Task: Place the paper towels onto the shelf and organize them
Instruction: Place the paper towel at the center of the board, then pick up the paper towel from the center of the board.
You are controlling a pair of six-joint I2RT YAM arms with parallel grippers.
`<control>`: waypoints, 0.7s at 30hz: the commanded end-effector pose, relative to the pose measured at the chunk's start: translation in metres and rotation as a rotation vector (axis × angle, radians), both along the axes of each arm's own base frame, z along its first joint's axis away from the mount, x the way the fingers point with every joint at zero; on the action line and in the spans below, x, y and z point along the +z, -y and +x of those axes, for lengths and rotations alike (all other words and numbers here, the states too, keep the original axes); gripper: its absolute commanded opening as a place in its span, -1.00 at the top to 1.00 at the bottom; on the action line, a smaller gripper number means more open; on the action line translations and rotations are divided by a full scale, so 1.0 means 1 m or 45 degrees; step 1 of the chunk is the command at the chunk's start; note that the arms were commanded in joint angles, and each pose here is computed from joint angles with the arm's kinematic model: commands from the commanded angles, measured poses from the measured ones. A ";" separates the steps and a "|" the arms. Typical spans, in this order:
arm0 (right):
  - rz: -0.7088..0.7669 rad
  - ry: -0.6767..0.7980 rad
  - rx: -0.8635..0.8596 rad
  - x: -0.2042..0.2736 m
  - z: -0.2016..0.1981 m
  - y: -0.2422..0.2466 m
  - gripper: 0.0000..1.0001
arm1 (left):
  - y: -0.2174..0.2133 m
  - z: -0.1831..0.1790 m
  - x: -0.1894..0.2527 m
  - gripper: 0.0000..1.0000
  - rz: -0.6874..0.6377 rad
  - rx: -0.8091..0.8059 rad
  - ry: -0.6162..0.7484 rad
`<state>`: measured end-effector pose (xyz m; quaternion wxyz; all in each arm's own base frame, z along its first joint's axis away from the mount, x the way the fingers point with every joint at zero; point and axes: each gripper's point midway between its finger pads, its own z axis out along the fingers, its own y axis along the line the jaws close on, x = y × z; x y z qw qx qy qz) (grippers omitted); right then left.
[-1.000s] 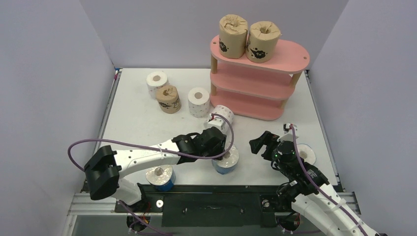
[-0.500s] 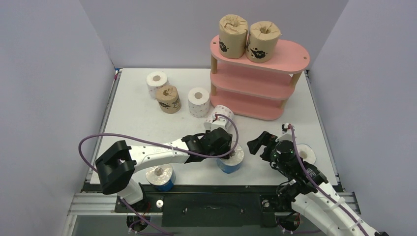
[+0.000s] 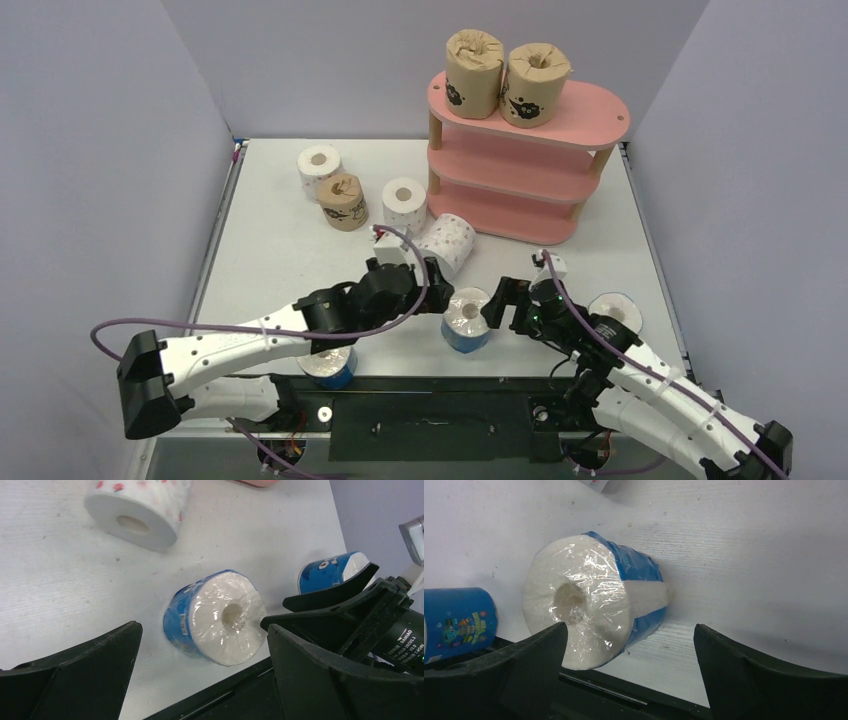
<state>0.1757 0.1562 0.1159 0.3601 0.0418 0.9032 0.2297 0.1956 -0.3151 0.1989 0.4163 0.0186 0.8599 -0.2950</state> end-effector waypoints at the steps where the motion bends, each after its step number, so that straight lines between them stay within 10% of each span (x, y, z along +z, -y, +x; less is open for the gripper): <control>1: -0.068 0.041 0.033 0.011 0.006 -0.013 -0.81 | -0.034 0.004 -0.006 -0.93 -0.122 0.193 0.036; 21: -0.080 0.057 -0.080 0.001 0.028 -0.029 -0.78 | -0.075 -0.008 -0.030 -0.98 -0.203 0.336 0.006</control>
